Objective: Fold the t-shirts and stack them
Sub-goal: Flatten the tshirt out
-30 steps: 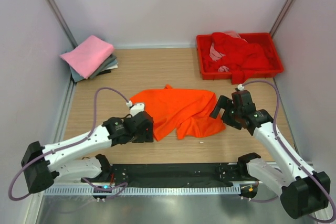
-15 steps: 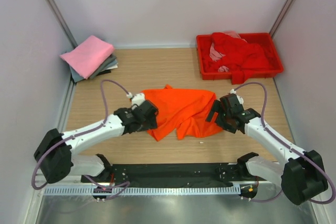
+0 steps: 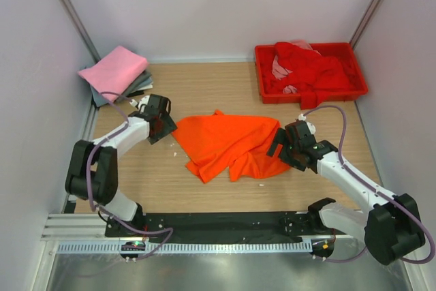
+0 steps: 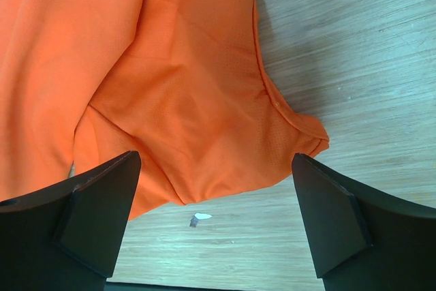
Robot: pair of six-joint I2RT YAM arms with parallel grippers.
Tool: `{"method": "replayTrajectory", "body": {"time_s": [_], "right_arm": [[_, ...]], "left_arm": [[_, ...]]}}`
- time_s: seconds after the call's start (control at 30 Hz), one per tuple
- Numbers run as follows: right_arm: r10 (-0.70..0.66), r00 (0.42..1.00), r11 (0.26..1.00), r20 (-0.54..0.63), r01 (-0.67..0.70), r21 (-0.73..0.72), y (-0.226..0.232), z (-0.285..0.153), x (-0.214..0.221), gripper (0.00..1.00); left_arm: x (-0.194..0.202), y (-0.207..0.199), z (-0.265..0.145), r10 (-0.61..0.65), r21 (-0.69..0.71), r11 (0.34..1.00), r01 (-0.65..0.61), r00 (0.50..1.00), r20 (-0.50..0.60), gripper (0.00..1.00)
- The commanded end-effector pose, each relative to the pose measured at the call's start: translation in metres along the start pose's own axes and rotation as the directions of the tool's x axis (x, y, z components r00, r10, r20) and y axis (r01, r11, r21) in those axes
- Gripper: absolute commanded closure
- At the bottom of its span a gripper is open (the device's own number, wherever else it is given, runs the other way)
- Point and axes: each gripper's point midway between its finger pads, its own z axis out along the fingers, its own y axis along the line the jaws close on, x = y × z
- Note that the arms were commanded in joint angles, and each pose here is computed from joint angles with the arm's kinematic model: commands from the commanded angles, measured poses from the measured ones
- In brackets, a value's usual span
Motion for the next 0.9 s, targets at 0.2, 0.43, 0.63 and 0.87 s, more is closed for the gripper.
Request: {"method": "replayTrajectory", "body": {"time_s": [0.2,0.43,0.63,0.87], "right_arm": [[-0.028,0.998,0.997,0.054,0.032,-0.072,0.019,-0.011,-0.017,0.00],[-0.035,0.997,0.999,0.062,0.037,-0.033,0.012,-0.003,-0.018,0.00],[-0.041,0.997,0.999,0.066,0.039,0.029,0.007,0.011,-0.023,0.00],[-0.004,0.995,0.995,0.101,-0.005,0.096,-0.005,0.018,-0.028,0.00]], "left_arm": [[-0.022,-0.043,0.035,0.037,0.099,0.994,-0.040,0.999,0.028,0.35],[-0.025,-0.049,0.053,0.053,0.092,0.994,-0.056,0.998,0.040,0.50],[-0.024,-0.070,0.054,0.069,0.190,0.979,-0.073,0.997,0.027,1.00],[-0.064,-0.078,-0.025,0.042,0.242,0.968,-0.065,0.994,0.100,1.00]]}}
